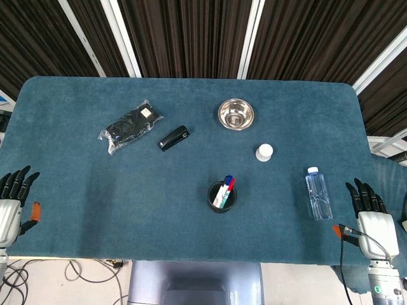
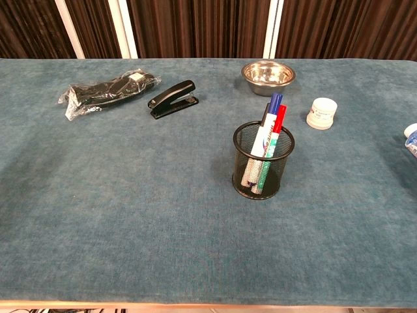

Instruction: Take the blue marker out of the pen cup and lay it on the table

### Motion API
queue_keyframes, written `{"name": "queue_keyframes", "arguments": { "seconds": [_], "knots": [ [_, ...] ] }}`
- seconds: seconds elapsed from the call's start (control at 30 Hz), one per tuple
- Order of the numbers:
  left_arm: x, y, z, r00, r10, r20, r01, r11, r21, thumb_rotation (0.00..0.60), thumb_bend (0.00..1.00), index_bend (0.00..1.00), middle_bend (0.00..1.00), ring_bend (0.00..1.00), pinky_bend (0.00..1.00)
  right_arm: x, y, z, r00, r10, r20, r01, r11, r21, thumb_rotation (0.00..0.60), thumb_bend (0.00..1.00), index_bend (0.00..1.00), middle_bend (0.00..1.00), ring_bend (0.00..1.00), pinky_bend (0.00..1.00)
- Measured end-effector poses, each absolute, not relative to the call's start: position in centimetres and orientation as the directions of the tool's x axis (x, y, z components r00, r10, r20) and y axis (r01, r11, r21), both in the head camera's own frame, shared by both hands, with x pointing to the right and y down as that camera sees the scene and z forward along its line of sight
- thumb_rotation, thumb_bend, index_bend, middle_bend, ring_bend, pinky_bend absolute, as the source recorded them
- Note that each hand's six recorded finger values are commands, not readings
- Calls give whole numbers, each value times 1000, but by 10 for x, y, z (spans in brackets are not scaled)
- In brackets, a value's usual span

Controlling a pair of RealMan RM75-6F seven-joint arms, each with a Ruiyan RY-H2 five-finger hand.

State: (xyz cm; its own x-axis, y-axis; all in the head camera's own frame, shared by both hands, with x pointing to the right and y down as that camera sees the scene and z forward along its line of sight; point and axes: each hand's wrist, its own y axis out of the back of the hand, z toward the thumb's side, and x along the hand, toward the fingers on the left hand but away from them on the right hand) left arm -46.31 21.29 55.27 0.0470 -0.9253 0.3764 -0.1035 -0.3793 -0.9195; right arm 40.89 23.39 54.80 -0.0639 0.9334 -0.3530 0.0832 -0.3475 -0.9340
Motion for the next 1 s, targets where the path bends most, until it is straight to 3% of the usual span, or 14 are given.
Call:
{"name": "queue_keyframes", "arguments": {
  "seconds": [1.0],
  "knots": [
    [-466,213,553,20,-926,376,-104,-376,-921,600,560,89,0,0,0,408,235,553,-49,918,-393,121,-385,-915,600,225,84,0,0,158]
  ]
}}
